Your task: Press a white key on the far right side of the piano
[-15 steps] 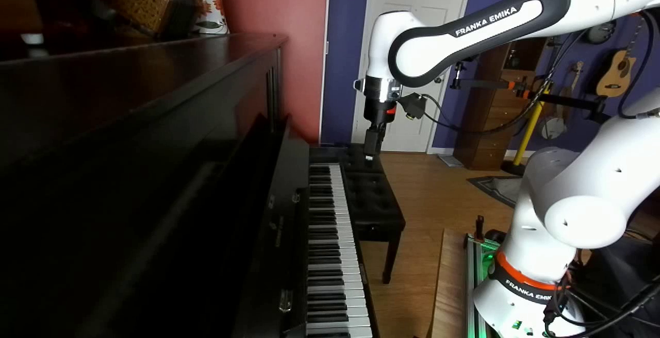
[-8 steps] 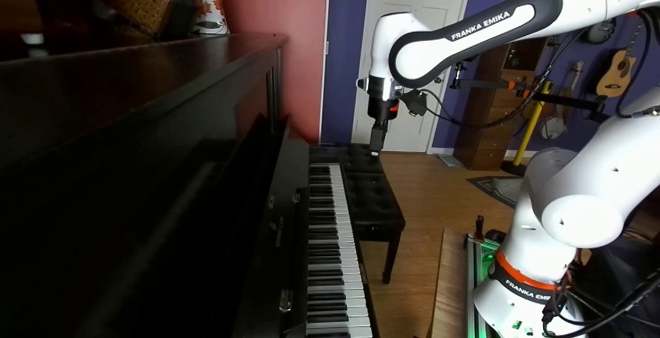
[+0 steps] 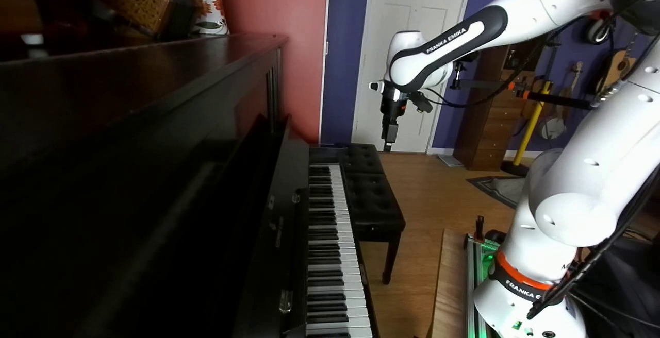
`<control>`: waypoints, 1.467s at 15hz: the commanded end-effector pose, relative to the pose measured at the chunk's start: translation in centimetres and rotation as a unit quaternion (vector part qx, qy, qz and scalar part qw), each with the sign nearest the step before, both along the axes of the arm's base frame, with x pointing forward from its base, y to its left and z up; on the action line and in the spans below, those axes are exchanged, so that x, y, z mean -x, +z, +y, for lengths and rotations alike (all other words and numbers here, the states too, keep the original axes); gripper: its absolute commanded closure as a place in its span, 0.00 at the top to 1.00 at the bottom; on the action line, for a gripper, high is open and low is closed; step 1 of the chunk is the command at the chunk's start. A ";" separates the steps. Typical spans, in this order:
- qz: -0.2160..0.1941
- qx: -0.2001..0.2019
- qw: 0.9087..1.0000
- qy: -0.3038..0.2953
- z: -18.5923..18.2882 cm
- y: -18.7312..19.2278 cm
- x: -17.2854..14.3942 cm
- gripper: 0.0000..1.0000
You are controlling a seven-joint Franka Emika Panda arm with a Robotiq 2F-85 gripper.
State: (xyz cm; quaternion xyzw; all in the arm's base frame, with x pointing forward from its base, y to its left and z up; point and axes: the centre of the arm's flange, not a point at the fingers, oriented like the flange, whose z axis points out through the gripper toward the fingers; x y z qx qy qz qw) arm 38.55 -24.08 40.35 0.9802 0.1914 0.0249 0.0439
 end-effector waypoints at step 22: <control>0.018 -0.006 1.000 0.002 -15.9 -11.2 -13.3 1.00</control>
